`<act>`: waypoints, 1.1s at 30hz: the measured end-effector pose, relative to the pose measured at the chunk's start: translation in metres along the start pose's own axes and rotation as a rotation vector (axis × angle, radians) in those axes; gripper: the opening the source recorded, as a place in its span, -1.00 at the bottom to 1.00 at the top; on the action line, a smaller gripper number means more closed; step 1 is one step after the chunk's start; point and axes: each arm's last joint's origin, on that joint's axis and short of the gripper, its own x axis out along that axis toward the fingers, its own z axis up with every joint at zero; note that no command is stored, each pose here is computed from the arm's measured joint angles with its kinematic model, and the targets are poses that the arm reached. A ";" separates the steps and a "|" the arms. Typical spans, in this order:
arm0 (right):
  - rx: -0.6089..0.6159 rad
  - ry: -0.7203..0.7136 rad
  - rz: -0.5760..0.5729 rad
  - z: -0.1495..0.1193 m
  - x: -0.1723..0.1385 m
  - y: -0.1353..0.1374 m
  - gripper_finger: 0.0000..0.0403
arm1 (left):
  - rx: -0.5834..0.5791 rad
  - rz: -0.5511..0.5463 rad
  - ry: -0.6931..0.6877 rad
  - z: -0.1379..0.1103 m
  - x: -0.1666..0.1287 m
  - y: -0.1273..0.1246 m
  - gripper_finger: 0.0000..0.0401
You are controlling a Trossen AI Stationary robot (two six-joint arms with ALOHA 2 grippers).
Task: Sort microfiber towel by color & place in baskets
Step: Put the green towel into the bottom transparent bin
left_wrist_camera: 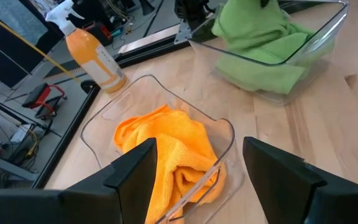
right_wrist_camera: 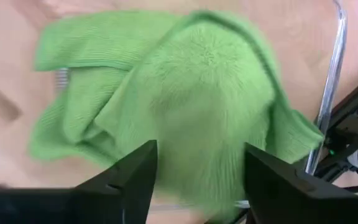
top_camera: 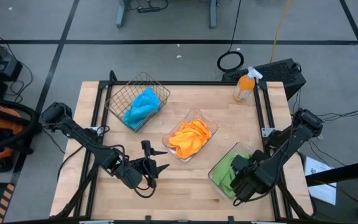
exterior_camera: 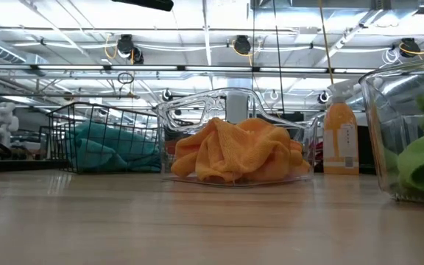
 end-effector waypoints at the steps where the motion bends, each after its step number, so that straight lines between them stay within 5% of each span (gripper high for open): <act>1: 0.003 0.000 0.014 0.000 -0.005 0.001 0.06 | 0.003 0.000 0.003 0.000 0.000 0.000 0.22; 11: 0.010 0.015 0.062 -0.001 -0.026 0.001 -0.11 | -0.005 0.001 0.013 -0.002 0.000 0.000 0.22; 20: -0.047 0.000 -0.058 -0.002 0.015 -0.004 -0.94 | -0.002 0.001 0.013 -0.002 0.000 0.000 0.22; 27: -0.074 0.094 -0.019 -0.003 0.066 -0.003 -0.94 | 0.072 0.035 0.018 -0.001 -0.002 0.006 0.22; 33: -0.081 0.112 0.015 0.000 0.068 -0.001 -0.98 | 0.056 0.070 0.008 0.005 -0.002 0.022 0.22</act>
